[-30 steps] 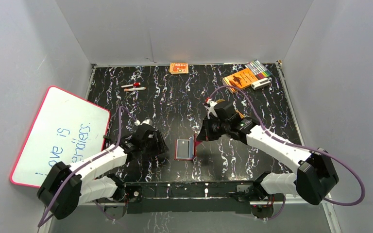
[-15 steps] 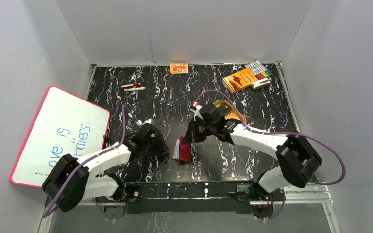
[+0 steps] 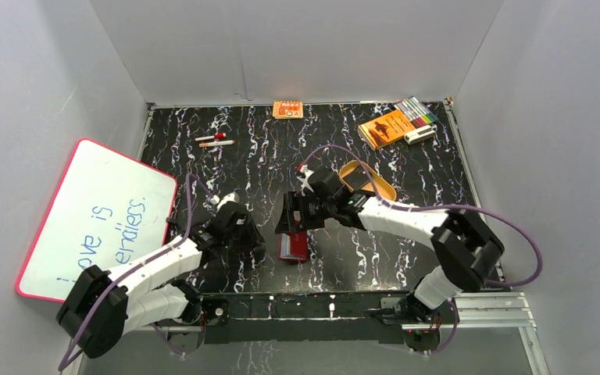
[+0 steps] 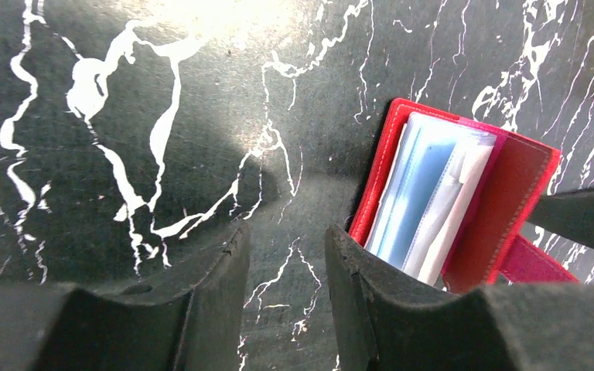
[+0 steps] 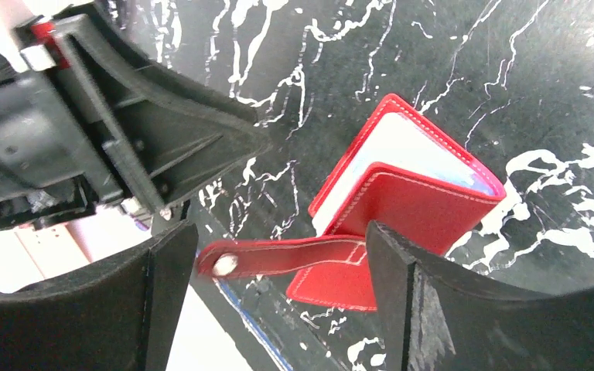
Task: Put the credit cards into the card holder
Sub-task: Close the card holder at the center of the board, then pick up the card holder from the center of the board, then turn over the card holder.
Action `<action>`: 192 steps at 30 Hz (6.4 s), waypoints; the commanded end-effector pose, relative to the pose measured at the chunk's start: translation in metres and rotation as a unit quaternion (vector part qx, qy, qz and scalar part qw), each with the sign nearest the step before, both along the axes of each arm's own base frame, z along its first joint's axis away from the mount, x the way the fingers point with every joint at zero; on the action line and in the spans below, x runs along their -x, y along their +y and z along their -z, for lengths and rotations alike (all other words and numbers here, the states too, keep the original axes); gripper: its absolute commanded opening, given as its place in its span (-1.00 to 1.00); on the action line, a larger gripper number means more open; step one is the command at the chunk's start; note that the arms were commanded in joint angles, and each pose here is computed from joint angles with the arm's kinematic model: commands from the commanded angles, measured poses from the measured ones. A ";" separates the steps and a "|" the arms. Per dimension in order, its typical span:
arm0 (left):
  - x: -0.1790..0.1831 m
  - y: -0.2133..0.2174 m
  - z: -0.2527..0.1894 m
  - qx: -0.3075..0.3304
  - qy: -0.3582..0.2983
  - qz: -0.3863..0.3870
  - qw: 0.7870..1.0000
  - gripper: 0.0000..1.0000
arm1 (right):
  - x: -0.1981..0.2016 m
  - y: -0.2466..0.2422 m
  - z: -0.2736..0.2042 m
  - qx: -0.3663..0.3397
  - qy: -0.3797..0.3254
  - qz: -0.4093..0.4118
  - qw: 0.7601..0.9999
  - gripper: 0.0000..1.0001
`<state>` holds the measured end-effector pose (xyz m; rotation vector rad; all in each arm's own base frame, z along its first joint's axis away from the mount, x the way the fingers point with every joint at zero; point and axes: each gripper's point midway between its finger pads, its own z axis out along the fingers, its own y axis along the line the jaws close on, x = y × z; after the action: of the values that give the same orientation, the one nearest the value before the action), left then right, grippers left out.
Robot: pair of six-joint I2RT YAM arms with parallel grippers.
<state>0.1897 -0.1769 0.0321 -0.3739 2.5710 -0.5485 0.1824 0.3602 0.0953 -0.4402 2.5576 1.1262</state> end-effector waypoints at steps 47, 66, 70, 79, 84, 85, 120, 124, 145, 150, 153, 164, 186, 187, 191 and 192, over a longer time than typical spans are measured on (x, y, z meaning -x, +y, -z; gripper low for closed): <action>-0.021 0.004 -0.044 -0.007 -0.060 -0.016 0.998 -0.30 | 0.001 -0.002 0.056 0.032 0.043 0.044 0.998 -0.37; -0.017 -0.066 -0.018 0.096 0.002 0.097 0.991 -0.61 | 0.004 -0.007 0.058 0.041 0.046 0.048 0.997 -0.37; -0.016 -0.058 -0.007 0.075 0.012 0.084 0.994 -0.65 | 0.005 -0.008 0.051 0.038 0.043 0.049 0.997 -0.28; -0.010 -0.035 0.016 0.029 0.026 0.055 0.998 -0.77 | 0.005 -0.013 0.020 0.013 0.025 0.064 0.998 0.17; -0.007 -0.030 0.024 0.019 0.032 0.049 0.998 -0.80 | 0.008 -0.024 0.021 0.013 0.027 0.084 0.996 0.25; -0.007 -0.030 0.025 0.018 0.032 0.048 0.998 -0.80 | 0.009 -0.026 0.022 0.013 0.029 0.089 0.996 0.26; 0.008 -0.014 0.052 -0.001 0.058 0.029 0.998 -0.86 | 0.009 -0.002 0.049 -0.109 0.109 0.130 0.979 -0.11; 0.009 -0.014 0.053 -0.001 0.061 0.028 0.998 -0.87 | 0.010 0.003 0.049 -0.119 0.118 0.124 0.978 -0.13; -0.026 -0.012 -0.056 0.015 -0.042 -0.010 0.999 -0.27 | 0.002 0.006 -0.017 -0.087 -0.038 0.048 0.994 -1.00; -0.047 0.004 -0.170 0.048 -0.165 -0.056 0.984 0.33 | -0.032 -0.021 -0.080 0.016 -0.198 0.027 0.980 -1.00; -0.054 0.022 -0.227 0.055 -0.228 -0.094 0.967 0.75 | -0.067 -0.043 -0.125 0.087 -0.320 0.033 0.943 -1.00; -0.042 -0.016 -0.365 0.211 -0.352 -0.002 0.912 0.80 | -0.127 -0.101 -0.271 0.256 -0.729 0.029 0.634 -1.00; -0.043 -0.094 -0.360 0.376 -0.230 0.066 0.895 0.83 | -0.078 -0.107 -0.326 0.319 -0.889 -0.027 0.326 -1.00; -0.044 -0.097 -0.359 0.379 -0.223 0.065 0.896 0.83 | -0.076 -0.106 -0.328 0.317 -0.891 -0.026 0.324 -1.00; -0.049 -0.099 -0.371 0.390 -0.229 0.054 0.890 0.83 | -0.074 -0.102 -0.331 0.318 -0.893 -0.030 0.316 -1.00; -0.050 -0.099 -0.374 0.393 -0.233 0.052 0.888 0.84 | -0.073 -0.101 -0.332 0.318 -0.894 -0.031 0.313 -1.00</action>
<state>0.2459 -0.2745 0.3670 -0.3277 1.9156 -1.4234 0.2677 0.2674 0.3906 -1.1427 0.6305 -0.6204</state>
